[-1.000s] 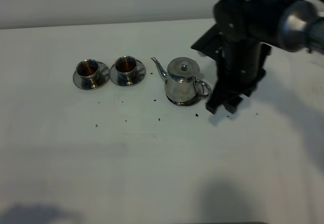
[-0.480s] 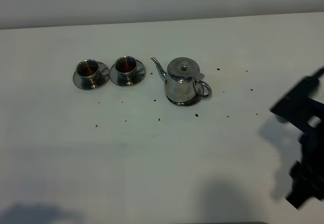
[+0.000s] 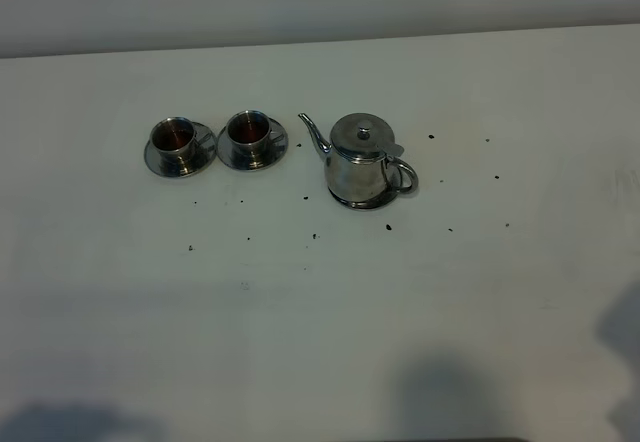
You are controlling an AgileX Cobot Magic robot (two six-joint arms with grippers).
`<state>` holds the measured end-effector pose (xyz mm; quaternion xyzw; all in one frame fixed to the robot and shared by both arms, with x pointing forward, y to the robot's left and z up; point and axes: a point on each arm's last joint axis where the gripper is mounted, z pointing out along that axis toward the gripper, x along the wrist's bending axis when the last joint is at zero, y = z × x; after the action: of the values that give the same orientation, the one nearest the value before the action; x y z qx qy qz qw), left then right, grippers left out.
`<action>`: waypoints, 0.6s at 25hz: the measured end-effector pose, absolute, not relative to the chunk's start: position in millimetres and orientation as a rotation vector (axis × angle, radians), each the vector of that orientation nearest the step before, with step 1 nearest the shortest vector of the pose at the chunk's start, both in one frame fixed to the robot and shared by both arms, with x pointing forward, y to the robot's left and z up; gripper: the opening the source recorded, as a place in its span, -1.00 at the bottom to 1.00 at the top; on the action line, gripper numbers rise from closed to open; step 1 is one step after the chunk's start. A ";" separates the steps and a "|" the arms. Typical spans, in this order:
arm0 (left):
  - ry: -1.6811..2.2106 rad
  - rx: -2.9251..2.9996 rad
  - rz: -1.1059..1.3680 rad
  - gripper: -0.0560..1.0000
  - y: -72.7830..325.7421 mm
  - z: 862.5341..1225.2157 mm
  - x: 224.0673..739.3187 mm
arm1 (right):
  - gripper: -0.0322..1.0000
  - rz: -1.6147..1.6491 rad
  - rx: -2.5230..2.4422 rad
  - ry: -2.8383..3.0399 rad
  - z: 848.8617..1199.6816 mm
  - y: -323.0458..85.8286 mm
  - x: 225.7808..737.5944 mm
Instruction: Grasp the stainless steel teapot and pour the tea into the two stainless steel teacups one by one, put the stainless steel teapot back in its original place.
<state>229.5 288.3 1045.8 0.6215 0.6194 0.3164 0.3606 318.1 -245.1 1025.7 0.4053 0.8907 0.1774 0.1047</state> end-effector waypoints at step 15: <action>1.596 1.602 0.815 -0.16 288.3 1045.8 229.5 | -0.03 0.659 1.281 2.476 1031.5 -259.7 302.0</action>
<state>229.5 288.3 1045.8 0.6215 0.6194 0.3164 0.3606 302.0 -259.7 1031.5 0.4430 0.8561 0.2278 0.1379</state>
